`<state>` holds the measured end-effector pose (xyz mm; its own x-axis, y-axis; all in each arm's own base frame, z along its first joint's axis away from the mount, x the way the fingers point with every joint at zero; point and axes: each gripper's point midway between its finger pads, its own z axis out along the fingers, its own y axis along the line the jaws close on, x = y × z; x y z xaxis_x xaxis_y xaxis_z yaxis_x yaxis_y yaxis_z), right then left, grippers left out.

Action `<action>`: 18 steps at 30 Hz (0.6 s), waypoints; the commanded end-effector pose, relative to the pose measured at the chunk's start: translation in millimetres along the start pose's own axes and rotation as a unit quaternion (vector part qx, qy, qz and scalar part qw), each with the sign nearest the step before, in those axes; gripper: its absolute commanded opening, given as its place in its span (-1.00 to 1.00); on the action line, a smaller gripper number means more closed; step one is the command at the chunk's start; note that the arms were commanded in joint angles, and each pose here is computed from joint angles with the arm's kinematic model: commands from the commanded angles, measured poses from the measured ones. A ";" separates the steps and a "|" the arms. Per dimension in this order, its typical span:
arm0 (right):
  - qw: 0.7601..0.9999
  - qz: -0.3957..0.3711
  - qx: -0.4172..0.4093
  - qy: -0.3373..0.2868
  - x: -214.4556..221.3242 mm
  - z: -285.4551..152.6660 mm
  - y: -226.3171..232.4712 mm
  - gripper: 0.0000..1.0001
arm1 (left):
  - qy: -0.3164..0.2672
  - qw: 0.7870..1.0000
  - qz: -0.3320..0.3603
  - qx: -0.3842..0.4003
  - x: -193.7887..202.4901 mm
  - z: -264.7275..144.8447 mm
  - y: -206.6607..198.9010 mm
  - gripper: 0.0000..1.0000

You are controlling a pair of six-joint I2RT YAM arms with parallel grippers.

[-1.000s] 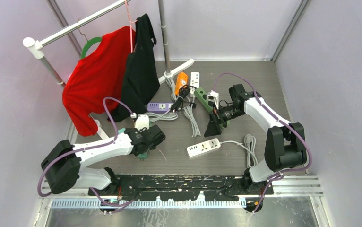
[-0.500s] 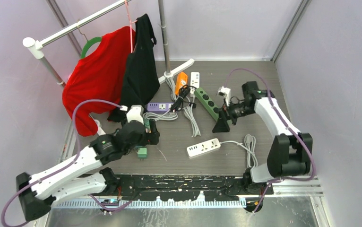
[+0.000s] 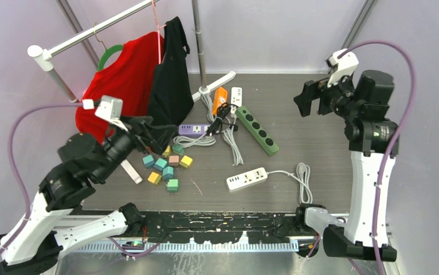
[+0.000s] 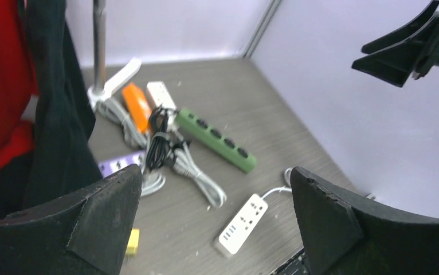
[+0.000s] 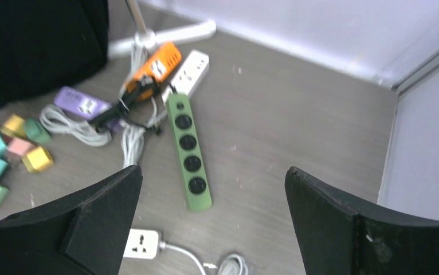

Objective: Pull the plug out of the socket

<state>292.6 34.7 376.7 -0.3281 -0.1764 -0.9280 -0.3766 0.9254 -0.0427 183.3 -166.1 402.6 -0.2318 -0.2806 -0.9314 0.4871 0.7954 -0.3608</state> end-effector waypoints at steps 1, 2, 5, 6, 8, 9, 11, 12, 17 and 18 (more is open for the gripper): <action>0.997 0.051 -0.024 -0.054 -49.2 -40.3 25.7 1.00 | -0.010 0.998 0.027 0.062 -39.4 -7.3 -31.1 0.99; 0.996 0.049 -0.037 -0.061 -57.3 -48.6 33.0 1.00 | -0.011 0.997 0.026 0.070 -46.1 -10.1 -36.0 0.99; 0.992 0.052 -0.069 -0.092 -83.6 -75.0 53.1 1.00 | -0.018 0.995 0.024 0.091 -64.1 -22.2 -45.1 0.99; 0.990 0.059 -0.076 -0.099 -89.4 -80.9 57.9 0.99 | -0.022 0.995 0.023 0.096 -69.4 -26.2 -47.1 0.99; 0.987 0.071 -0.088 -0.117 -102.6 -94.7 67.0 1.00 | -0.032 0.994 0.020 0.103 -80.0 -34.7 -49.2 0.99; 0.985 0.077 -0.091 -0.126 -108.9 -101.6 70.7 1.00 | -0.038 0.994 0.018 0.105 -85.0 -39.3 -49.6 0.99; 0.981 0.090 -0.090 -0.145 -120.7 -112.9 74.4 0.99 | -0.048 0.993 0.015 0.107 -93.7 -47.3 -49.2 0.99; 0.978 0.116 -0.080 -0.156 -127.5 -117.3 73.0 1.00 | -0.053 0.993 0.013 0.107 -98.0 -51.6 -48.7 0.99; 0.970 0.149 -0.036 -0.187 -141.7 -131.1 62.4 1.00 | -0.072 0.990 0.005 0.117 -117.4 -72.3 -49.7 0.99; 0.970 0.149 -0.037 -0.189 -142.3 -133.0 63.2 1.00 | -0.074 0.990 0.003 0.120 -119.8 -75.1 -50.7 0.99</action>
<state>204.3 78.1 539.6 -0.1158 0.1495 -0.9820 -0.4280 0.8846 0.1852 136.6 -143.8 519.5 -0.1403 -0.3494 -0.9264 0.6493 0.6739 -0.3526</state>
